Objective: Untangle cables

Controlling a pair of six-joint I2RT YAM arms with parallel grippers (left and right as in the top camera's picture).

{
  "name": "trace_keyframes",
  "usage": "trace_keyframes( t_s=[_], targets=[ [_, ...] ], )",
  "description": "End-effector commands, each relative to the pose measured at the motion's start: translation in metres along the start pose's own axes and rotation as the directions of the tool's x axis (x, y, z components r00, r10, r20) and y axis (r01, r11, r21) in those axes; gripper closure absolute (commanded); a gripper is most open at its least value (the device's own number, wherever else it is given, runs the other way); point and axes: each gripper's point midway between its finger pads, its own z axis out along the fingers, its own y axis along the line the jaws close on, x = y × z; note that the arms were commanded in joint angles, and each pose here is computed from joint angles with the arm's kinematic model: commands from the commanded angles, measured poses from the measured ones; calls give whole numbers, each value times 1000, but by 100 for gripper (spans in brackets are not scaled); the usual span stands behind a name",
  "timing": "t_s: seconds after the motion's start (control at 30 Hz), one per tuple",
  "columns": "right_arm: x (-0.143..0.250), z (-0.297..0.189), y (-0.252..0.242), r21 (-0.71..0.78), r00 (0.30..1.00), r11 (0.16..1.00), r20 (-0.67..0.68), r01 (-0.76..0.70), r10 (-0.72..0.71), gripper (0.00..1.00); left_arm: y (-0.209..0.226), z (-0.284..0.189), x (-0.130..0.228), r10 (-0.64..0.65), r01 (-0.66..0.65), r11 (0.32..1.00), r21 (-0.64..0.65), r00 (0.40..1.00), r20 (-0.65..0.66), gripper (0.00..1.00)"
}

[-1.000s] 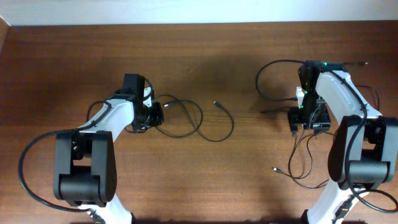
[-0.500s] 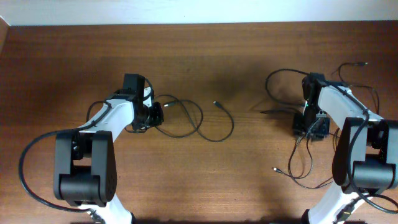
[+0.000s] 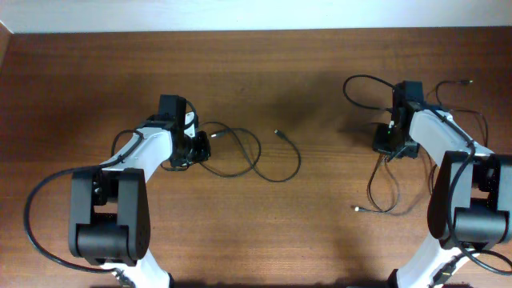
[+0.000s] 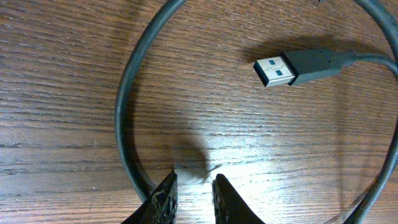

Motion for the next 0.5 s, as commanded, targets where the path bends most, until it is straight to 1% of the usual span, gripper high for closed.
trace_keyframes(
  t_s=[0.0,0.07,0.1,0.13,0.17,0.23,0.33,0.47],
  targets=[
    [0,5,1,-4,1000,1000,-25,-4,4,96,16,12,14,-18,16,998,-57,999,-41,78],
    [-21,-26,4,-18,1000,1000,30,-8,8,96,16,12,14,-19,16,998,-57,999,-42,78],
    [-36,-48,6,-33,997,999,83,3,-1,96,16,12,14,-19,16,998,-57,999,-42,78],
    [-55,-79,12,-70,985,996,168,49,-37,96,16,12,14,-18,16,998,-57,999,-41,78],
    [-67,-101,12,-78,972,995,232,66,-46,96,16,12,14,-18,16,998,-57,999,-40,78],
    [-85,-136,10,-70,936,992,344,107,-77,96,17,12,13,-18,16,998,-63,999,-38,77],
    [-101,-154,-9,-26,906,997,420,66,-49,96,17,12,13,-18,16,998,-64,999,-38,77],
    [-107,-145,-54,52,910,998,414,-37,12,96,17,12,13,-18,16,998,-64,999,-38,77]
  ],
)
